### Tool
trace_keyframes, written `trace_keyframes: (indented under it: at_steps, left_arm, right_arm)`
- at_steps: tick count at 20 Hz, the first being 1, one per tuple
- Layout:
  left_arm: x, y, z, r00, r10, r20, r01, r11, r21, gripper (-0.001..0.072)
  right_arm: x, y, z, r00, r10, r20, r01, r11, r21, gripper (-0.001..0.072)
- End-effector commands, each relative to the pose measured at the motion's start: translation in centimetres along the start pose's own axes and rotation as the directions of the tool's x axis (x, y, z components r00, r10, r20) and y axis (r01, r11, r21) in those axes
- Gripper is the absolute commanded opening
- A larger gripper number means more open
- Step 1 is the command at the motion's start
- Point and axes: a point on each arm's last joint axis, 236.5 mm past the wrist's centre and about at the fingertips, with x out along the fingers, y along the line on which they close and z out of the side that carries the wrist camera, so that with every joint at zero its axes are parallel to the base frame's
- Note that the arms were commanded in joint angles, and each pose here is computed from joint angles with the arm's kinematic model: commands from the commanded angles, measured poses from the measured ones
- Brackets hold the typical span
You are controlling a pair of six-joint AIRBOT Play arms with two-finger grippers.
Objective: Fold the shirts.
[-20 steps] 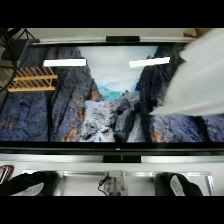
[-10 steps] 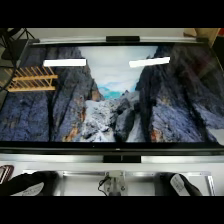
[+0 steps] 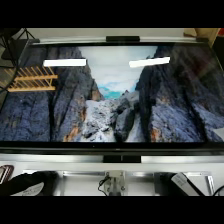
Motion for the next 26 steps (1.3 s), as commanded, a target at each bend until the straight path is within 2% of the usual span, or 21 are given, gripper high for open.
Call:
trace_keyframes:
  at_steps: [1, 8, 13, 19, 20, 22, 26]
  left_arm:
    - [0.0, -0.2, -0.3, 1.0, -0.009, -0.015, 0.009, 1.0, 0.0, 0.0676]
    - [0.0, -0.2, -0.3, 1.0, -0.009, -0.015, 0.009, 1.0, -0.007, 0.0676]
    - [0.0, -0.3, -0.6, 1.0, -0.015, -0.024, 0.014, 1.0, -0.026, 0.0676]
    - [0.0, -0.3, -0.6, 1.0, -0.015, -0.024, 0.014, 0.999, -0.034, 0.0676]
    - [0.0, -0.3, -0.6, 1.0, -0.015, -0.024, 0.014, 0.999, -0.034, 0.0676]
    - [0.0, -0.3, -0.6, 1.0, -0.015, -0.024, 0.014, 0.999, -0.033, 0.0676]
    - [0.1, 0.2, -0.8, 1.0, 0.006, -0.03, -0.006, 1.0, -0.012, 0.0677]
  right_arm:
    - [1.4, -2.9, -0.3, 0.998, -0.061, 0.01, 0.062, 0.998, -0.005, 0.0047]
    - [2.9, -7.9, -1.1, 0.989, -0.149, 0.008, 0.149, 0.988, 0.032, 0.0047]
    - [3.3, -14.4, -2.7, 0.971, -0.238, -0.035, 0.24, 0.967, 0.087, 0.0046]
    - [2.8, -17.8, -3.3, 0.969, -0.243, -0.055, 0.247, 0.963, 0.107, 0.005]
    - [2.8, -17.6, -3.4, 0.97, -0.235, -0.058, 0.24, 0.965, 0.104, 0.0067]
    - [2.8, -17.5, -3.5, 0.971, -0.233, -0.061, 0.238, 0.966, 0.097, 0.0454]
    - [1.0, -17.1, -3.5, 0.967, -0.233, -0.104, 0.243, 0.966, 0.087, 0.0468]
